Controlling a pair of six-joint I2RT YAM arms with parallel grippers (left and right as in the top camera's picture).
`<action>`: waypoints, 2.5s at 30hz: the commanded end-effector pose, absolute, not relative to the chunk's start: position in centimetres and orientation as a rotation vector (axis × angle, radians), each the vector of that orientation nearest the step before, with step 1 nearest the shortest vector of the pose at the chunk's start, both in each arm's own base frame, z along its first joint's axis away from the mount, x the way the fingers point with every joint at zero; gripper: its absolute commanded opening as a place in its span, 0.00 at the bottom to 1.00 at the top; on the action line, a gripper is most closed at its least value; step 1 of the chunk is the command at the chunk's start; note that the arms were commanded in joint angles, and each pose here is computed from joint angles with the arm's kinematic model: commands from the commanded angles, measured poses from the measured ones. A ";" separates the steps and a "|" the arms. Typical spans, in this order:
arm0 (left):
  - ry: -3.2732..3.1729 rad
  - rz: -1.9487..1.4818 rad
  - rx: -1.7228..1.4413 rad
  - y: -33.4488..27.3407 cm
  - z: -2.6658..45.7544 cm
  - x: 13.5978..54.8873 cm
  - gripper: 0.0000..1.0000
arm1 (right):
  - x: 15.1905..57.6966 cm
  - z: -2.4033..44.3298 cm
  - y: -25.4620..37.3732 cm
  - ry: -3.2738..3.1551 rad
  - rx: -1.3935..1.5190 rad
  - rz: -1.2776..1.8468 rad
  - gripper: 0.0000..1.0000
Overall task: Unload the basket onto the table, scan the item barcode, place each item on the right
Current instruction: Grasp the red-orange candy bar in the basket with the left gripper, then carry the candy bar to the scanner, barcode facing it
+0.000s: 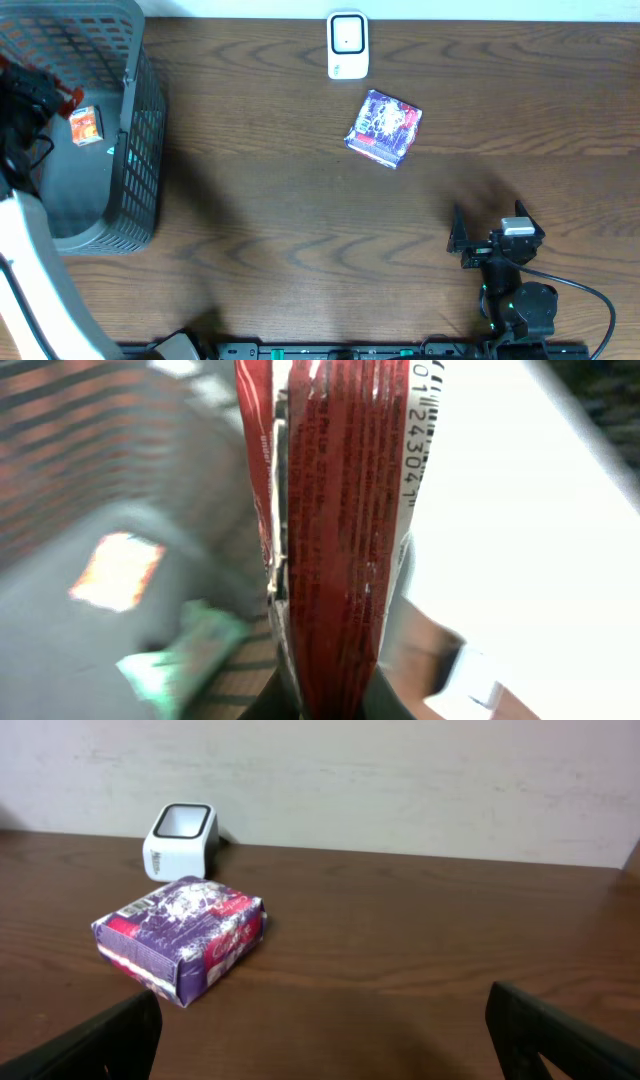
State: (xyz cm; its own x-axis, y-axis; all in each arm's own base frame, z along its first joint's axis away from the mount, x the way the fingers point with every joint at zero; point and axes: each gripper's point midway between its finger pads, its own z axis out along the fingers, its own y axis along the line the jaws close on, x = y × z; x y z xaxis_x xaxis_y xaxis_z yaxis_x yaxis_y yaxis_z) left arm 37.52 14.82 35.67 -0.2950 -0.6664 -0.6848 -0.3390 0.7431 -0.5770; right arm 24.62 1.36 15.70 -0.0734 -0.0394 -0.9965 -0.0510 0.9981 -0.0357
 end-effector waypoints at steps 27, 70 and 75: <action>2.200 -0.689 0.237 -17.3 31.3 40.1 0.07 | 24.6 15.6 1.1 1.648 -0.066 -0.007 0.99; 2.855 -0.532 0.190 -29.5 3.4 38.4 0.08 | 24.6 15.6 1.1 1.648 -0.066 -0.007 0.99; 2.862 -0.562 0.300 -32.4 3.4 36.0 0.08 | 24.6 15.6 1.1 1.648 -0.066 -0.007 0.99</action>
